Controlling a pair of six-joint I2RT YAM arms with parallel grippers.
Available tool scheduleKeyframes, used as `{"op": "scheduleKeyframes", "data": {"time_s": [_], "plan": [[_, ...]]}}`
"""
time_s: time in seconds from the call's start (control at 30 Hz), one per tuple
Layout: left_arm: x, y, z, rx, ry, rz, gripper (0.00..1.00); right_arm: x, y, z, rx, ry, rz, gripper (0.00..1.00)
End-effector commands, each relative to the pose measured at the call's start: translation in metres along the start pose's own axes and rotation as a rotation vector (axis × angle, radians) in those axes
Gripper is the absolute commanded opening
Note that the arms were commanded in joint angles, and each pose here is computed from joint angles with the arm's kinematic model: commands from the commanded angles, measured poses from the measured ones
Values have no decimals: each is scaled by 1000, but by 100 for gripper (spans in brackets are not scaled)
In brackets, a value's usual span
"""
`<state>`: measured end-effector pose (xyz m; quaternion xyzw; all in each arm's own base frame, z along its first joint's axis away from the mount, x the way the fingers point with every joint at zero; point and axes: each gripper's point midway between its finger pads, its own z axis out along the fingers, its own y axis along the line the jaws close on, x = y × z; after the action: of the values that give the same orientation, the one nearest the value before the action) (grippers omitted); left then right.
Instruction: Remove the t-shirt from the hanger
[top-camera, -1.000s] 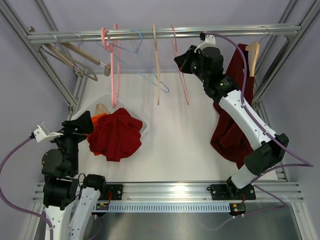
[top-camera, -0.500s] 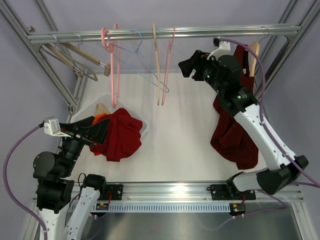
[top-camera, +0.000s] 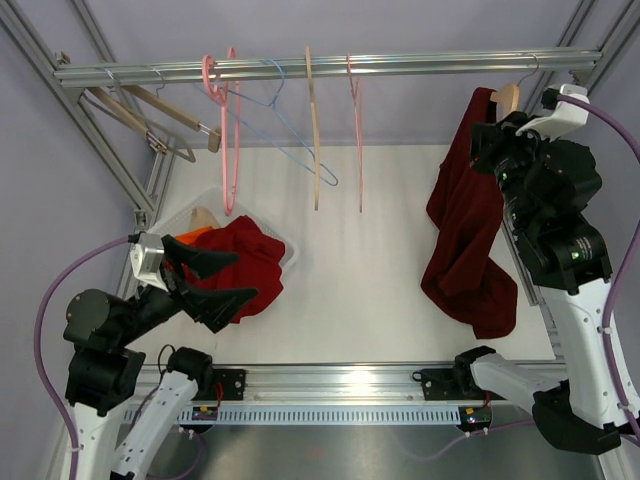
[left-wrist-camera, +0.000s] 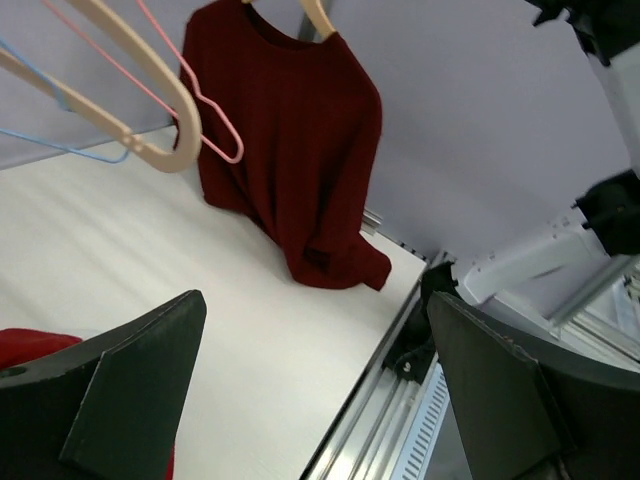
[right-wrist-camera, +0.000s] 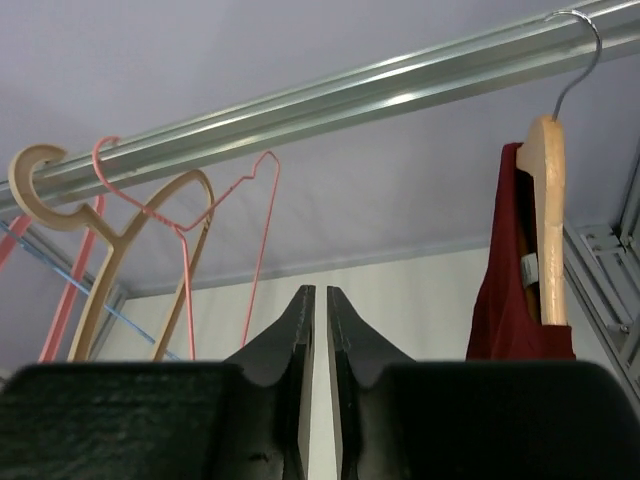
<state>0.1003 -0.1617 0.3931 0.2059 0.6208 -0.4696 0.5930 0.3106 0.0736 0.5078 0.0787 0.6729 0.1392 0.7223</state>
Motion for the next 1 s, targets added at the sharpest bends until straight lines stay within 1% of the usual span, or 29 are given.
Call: {"op": "scheduleKeyframes", "data": {"time_s": [0.0, 0.03, 0.07, 0.1, 0.13, 0.17, 0.2, 0.27, 0.3, 0.33, 0.37, 0.4, 0.43, 0.47, 0.5, 0.57, 0.6, 0.63, 0.67, 0.7, 0.73, 0.77, 0.8, 0.83, 0.87, 0.9, 0.93, 0.97], "plan": [[2, -23, -6, 123, 24, 75, 99, 34, -5, -1, -4, 119, -40, 15], [0, -16, -6, 78, 14, 83, 99, 36, 3, -3, -55, 123, -27, 15], [4, -10, -7, 45, 27, 95, 99, 43, 17, -9, -145, 149, -20, 13], [2, 0, -7, -13, 12, 98, 99, 54, 18, -10, -155, 179, -17, 13], [4, 4, -7, -34, 13, 96, 98, 57, 17, -13, -156, 185, -10, 12], [8, 9, -7, -48, 18, 89, 98, 55, 17, -16, -154, 178, 5, 1], [10, 12, -7, -61, 16, 82, 98, 62, 17, -16, -161, 190, 18, 0], [11, 20, -7, -99, 7, 67, 97, 81, 48, -21, -321, 266, 108, 0], [7, 26, -9, -142, -16, 71, 97, 101, 56, -17, -363, 315, 137, 0], [4, 27, -10, -157, -32, 79, 97, 116, 64, -15, -384, 353, 193, 0], [1, 27, -12, -165, -45, 88, 97, 136, 79, -17, -421, 382, 208, 0], [-2, 26, -13, -172, -55, 92, 97, 164, 83, -13, -425, 396, 219, 1], [-3, 26, -14, -175, -57, 92, 97, 178, 82, -8, -382, 399, 231, 2], [-4, 25, -15, -176, -58, 92, 97, 193, 87, -12, -379, 416, 221, 4], [-7, 21, -15, -165, -61, 94, 96, 191, 82, -10, -349, 400, 214, 5], [-4, 18, -13, -145, -38, 76, 95, 159, 62, -9, -257, 285, 182, 5], [-2, 13, -12, -113, -23, 72, 95, 131, 60, -12, -244, 232, 163, 7], [-1, 12, -10, -101, -12, 57, 95, 88, 54, -14, -213, 132, 110, 16], [0, 10, -9, -89, -5, 55, 95, 73, 47, -15, -180, 107, 71, 21], [1, 8, -9, -76, 3, 53, 95, 67, 34, -18, -123, 123, 19, 25], [2, 8, -8, -72, 6, 58, 95, 55, 19, -13, -50, 97, -56, 34], [3, 8, -8, -68, 11, 58, 95, 25, 13, -16, -22, 45, -70, 39], [5, 6, -8, -55, 20, 59, 95, 20, 2, -17, 17, 57, -95, 42], [5, 5, -8, -47, 25, 60, 95, 9, -20, -14, 91, 42, -116, 45], [7, 5, -5, -37, 38, 57, 95, -6, -27, -11, 125, 26, -127, 56], [8, 2, -5, -15, 48, 57, 95, -3, -40, -12, 176, 58, -151, 59], [8, -2, -4, 5, 55, 61, 95, 0, -58, -3, 267, 82, -180, 64], [8, -3, -2, 16, 65, 58, 95, -7, -63, -4, 293, 80, -190, 68]]}}
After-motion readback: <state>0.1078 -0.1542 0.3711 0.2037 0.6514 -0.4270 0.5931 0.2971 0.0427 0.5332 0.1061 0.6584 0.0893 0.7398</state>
